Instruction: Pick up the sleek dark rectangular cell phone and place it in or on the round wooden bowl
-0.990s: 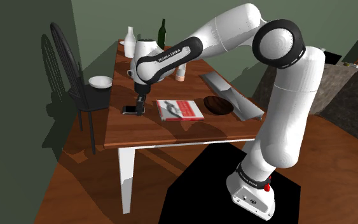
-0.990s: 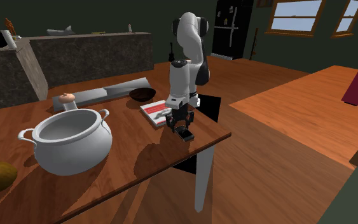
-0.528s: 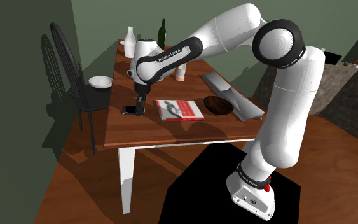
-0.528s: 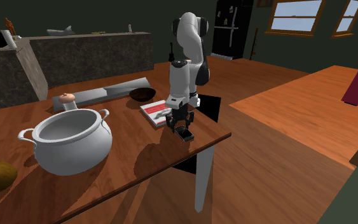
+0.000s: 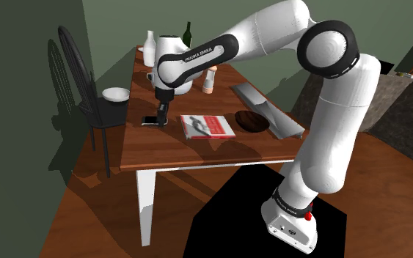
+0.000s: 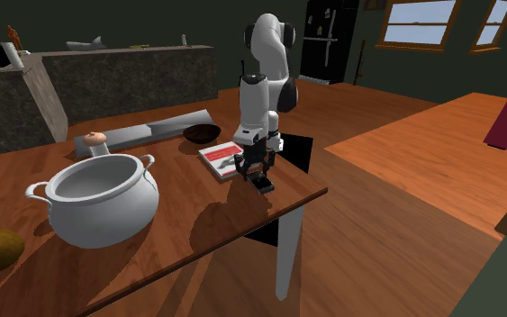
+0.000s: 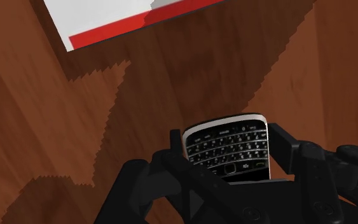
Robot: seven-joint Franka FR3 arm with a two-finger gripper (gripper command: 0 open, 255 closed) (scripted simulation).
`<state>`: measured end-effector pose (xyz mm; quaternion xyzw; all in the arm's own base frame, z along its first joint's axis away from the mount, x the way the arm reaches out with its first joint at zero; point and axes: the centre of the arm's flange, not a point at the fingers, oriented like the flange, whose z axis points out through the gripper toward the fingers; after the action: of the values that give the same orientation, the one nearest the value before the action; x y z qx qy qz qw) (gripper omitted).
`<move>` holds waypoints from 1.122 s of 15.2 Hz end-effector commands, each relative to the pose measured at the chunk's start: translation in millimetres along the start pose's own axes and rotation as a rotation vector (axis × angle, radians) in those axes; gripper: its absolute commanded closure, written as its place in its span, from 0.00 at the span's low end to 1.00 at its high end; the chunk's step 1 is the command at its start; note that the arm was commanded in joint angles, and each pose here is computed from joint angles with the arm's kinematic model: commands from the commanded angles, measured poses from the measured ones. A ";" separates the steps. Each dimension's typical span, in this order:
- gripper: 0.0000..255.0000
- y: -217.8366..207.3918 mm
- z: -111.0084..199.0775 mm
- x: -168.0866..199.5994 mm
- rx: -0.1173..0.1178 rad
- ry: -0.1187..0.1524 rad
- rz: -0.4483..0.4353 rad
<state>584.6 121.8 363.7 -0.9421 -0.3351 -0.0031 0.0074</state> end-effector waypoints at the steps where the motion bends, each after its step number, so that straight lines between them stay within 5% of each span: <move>1: 1.00 -0.6 -10.6 -0.5 0.000 0.000 0.000; 17: 1.00 -1.6 -91.3 0.3 0.000 0.000 0.000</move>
<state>583.6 121.4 451.7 -0.9422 -0.3350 -0.0031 0.0074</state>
